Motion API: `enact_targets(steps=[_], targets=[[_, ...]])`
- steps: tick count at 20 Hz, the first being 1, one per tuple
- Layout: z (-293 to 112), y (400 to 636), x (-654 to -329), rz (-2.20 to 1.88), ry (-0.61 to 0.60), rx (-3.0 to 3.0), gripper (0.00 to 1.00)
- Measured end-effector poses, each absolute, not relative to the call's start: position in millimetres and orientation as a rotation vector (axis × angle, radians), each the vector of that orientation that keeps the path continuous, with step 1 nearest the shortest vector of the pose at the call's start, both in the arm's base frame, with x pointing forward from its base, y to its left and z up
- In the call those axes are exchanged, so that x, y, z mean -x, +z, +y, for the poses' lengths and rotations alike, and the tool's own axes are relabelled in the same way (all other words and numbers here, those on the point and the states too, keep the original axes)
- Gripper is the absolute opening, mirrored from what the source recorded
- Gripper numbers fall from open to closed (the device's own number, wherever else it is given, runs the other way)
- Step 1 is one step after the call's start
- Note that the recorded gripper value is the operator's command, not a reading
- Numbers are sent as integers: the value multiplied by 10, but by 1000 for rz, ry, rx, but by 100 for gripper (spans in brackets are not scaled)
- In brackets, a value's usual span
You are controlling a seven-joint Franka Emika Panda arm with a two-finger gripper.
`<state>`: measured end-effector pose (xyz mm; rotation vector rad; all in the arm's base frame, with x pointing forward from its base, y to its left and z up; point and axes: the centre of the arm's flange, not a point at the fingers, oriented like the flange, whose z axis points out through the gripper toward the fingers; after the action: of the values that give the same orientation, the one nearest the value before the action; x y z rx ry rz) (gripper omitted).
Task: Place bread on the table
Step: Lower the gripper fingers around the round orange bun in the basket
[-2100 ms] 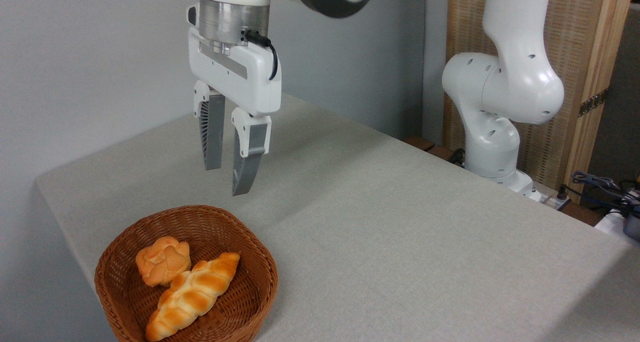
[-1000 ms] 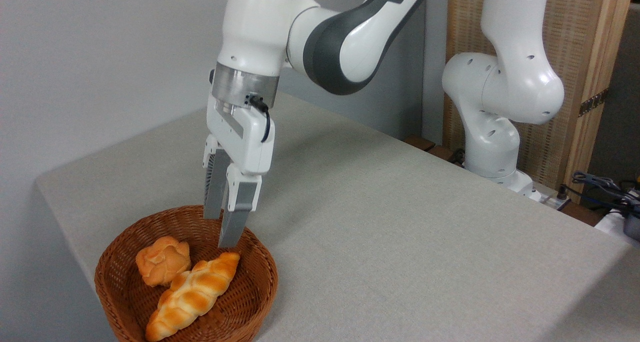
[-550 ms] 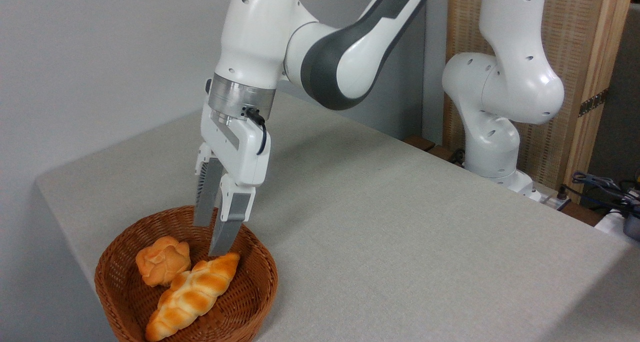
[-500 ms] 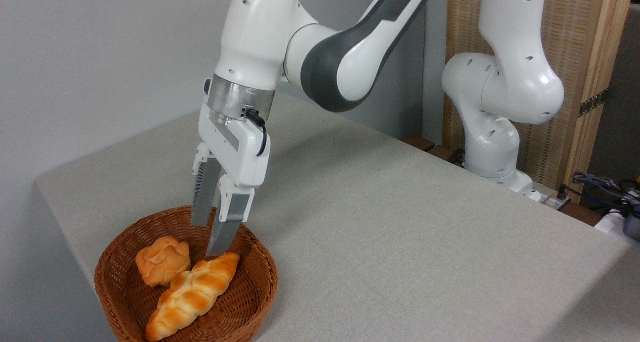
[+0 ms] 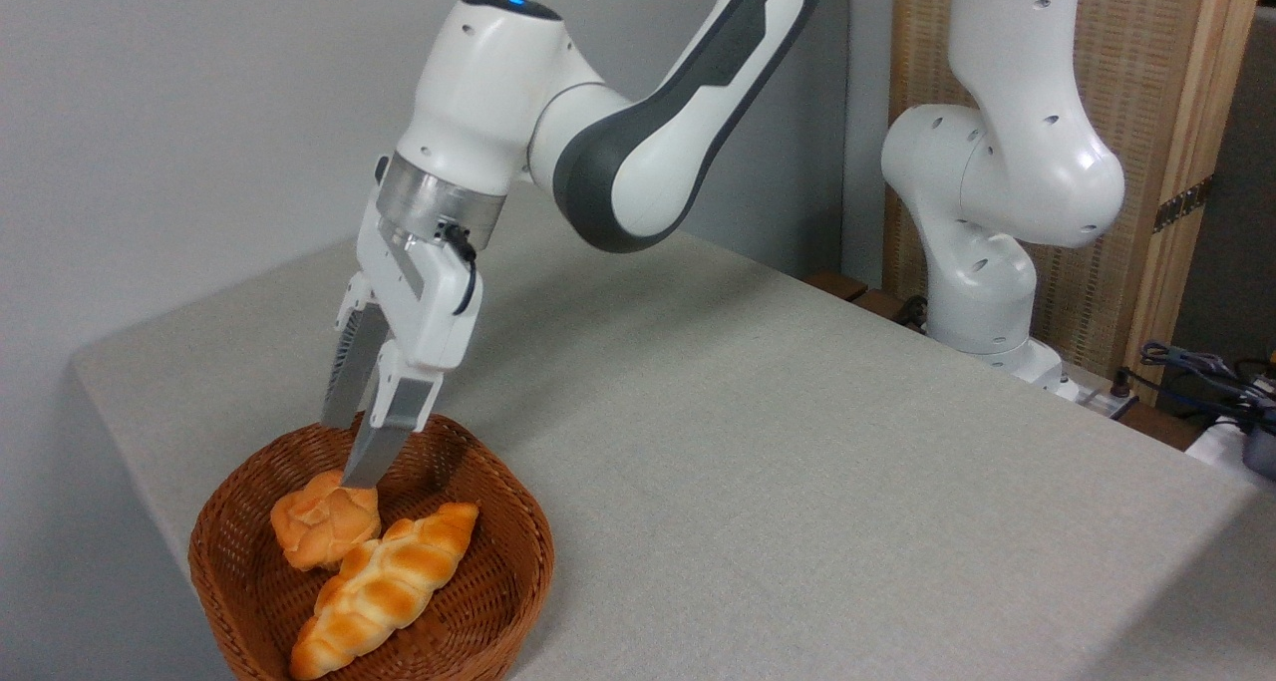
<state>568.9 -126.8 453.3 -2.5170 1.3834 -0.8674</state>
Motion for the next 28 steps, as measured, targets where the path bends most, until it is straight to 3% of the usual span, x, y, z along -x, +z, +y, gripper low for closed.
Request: enact_targets(steps=[6, 22, 23, 26, 28], targets=[[-1384, 4396, -5907, 1432, -857, 2496, 100], [-1459, 4062, -5948, 1621, -708, 2297, 98], [-1454, 4050, -5950, 1627, -701, 2288, 97], [-1440, 4014, -5956, 1643, -683, 2264, 73], [-1431, 3994, -5960, 1648, -676, 2259, 64]])
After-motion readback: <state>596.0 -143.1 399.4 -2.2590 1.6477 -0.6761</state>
